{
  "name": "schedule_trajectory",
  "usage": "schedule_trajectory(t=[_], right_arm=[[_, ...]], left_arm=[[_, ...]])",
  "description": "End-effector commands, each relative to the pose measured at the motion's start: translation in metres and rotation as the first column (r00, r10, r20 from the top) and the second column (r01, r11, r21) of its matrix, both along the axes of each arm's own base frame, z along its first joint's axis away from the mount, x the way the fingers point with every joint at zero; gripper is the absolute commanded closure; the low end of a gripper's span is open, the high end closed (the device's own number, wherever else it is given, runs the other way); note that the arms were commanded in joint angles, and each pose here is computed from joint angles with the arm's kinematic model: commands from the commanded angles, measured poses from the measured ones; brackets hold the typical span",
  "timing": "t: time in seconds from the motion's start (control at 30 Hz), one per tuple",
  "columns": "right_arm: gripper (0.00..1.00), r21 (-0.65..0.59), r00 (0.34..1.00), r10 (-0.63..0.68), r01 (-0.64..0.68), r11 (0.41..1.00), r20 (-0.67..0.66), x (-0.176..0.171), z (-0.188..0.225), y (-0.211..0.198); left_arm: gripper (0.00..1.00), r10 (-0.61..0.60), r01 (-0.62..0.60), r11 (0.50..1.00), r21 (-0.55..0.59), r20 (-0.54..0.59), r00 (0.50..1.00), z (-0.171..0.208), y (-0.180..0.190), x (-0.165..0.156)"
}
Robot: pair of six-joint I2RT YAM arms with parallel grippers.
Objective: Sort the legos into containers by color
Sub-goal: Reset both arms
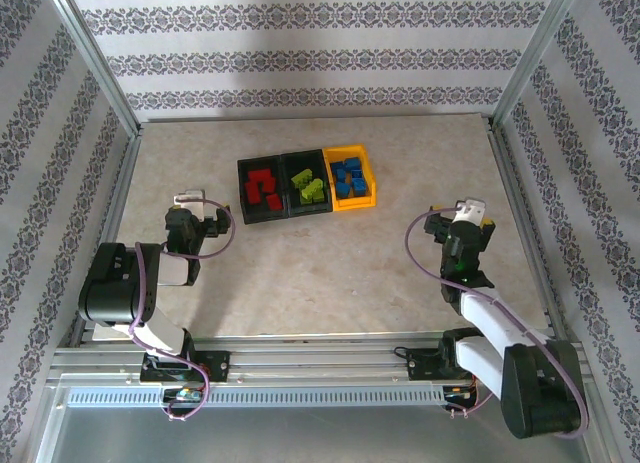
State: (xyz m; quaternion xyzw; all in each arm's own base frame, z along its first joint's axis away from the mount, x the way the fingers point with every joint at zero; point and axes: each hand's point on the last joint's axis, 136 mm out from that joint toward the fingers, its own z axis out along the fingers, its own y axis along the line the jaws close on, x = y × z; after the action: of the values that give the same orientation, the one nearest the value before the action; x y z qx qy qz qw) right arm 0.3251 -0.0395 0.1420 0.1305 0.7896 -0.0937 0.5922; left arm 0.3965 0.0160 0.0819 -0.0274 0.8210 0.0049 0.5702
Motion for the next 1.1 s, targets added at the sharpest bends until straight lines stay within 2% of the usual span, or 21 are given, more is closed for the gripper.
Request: schedule_trajectory(t=[0.0, 0.13, 0.23, 0.37, 0.7, 0.93, 1.07], right_arm=[[0.02, 0.019, 0.989, 0.071, -0.074, 0.997, 0.126, 0.014, 0.02, 0.011], [0.02, 0.01, 0.986, 0.118, -0.12, 0.993, 0.12, 0.024, 0.017, 0.019], [0.02, -0.007, 0.986, 0.11, -0.11, 0.994, 0.126, 0.025, 0.017, 0.016], [0.02, -0.039, 0.984, 0.129, -0.125, 0.991, 0.126, 0.027, 0.012, 0.017], [0.02, -0.027, 0.981, 0.162, -0.16, 0.987, 0.105, 0.04, -0.017, 0.022], [0.02, 0.013, 0.993, 0.1, -0.101, 0.995, 0.067, 0.053, -0.033, 0.009], [0.02, 0.006, 0.988, 0.15, -0.15, 0.989, 0.034, 0.064, -0.035, 0.018]], left_arm=[[0.0, 0.0, -0.001, 1.0, 0.012, 0.019, 1.0, 0.006, -0.002, 0.003], [0.01, -0.014, 0.013, 1.0, 0.012, 0.021, 1.0, 0.006, -0.004, 0.003], [0.0, -0.061, 0.06, 0.998, 0.013, 0.019, 0.998, 0.006, -0.011, 0.004], [0.0, -0.065, 0.065, 0.998, 0.013, 0.013, 0.998, 0.006, -0.012, 0.004], [0.0, -0.066, 0.066, 0.998, 0.011, 0.013, 0.998, 0.005, -0.012, 0.004], [0.0, -0.066, 0.066, 0.998, 0.011, 0.012, 0.998, 0.005, -0.012, 0.004], [0.0, -0.065, 0.065, 0.998, 0.011, 0.013, 0.998, 0.005, -0.012, 0.004]])
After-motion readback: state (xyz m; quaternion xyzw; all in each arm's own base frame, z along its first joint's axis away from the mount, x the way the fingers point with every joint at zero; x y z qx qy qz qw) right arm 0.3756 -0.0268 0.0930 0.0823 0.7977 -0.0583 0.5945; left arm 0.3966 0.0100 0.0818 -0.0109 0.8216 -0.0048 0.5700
